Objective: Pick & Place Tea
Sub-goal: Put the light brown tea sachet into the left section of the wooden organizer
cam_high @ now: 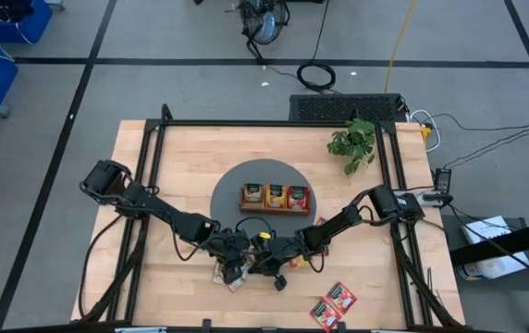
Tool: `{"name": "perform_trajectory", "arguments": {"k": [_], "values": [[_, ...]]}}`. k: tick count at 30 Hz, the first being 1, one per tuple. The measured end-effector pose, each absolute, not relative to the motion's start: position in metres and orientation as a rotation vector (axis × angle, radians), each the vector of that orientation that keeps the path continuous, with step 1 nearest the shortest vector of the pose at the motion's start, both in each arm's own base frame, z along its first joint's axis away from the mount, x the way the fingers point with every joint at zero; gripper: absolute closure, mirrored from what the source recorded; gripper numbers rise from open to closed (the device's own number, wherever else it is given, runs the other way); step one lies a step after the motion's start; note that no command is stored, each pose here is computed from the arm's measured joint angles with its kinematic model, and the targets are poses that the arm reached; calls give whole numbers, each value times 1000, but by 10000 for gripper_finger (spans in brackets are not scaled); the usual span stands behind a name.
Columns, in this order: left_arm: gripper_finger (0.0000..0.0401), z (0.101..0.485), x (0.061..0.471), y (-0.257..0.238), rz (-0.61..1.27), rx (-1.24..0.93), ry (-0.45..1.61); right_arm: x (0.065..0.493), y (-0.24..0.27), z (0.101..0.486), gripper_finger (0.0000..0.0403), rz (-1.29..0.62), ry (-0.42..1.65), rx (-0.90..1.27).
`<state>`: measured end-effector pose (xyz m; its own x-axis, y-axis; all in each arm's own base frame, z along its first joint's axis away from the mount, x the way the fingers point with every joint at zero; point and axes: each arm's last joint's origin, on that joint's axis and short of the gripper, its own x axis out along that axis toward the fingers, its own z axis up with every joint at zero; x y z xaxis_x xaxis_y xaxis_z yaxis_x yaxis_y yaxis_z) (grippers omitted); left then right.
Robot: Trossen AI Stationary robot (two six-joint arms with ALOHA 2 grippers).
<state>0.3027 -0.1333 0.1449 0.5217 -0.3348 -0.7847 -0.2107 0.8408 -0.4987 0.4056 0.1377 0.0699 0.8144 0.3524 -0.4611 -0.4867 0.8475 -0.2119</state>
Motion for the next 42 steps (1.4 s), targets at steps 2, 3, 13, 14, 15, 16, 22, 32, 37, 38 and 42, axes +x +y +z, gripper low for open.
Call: {"name": "perform_trajectory", "arguments": {"k": [2,3,13,14,15,16,22,32,37,38,42], "values": [[388,146,302,-133,-78,-593,1041,406,138,70,403,457,423,-331],[392,147,301,-133,-77,-593,1043,406,138,70,403,456,422,-331],[396,175,284,-140,-72,-463,1097,398,158,110,369,453,335,-366],[395,180,283,-143,-52,-437,1108,396,162,119,359,436,315,-375],[395,185,282,-146,-33,-404,1118,394,165,127,348,426,295,-390],[396,190,280,-149,-15,-371,1132,392,169,134,335,412,275,-402],[396,228,275,-178,37,-222,1065,383,177,172,252,292,183,-393],[397,245,272,-209,-1,-37,971,374,156,179,186,316,125,-114],[398,227,277,-213,14,10,1015,369,143,180,193,458,38,69],[398,224,278,-214,22,19,1016,370,139,180,195,479,38,113],[395,210,281,-218,22,68,1041,374,122,175,203,520,118,267]]}}
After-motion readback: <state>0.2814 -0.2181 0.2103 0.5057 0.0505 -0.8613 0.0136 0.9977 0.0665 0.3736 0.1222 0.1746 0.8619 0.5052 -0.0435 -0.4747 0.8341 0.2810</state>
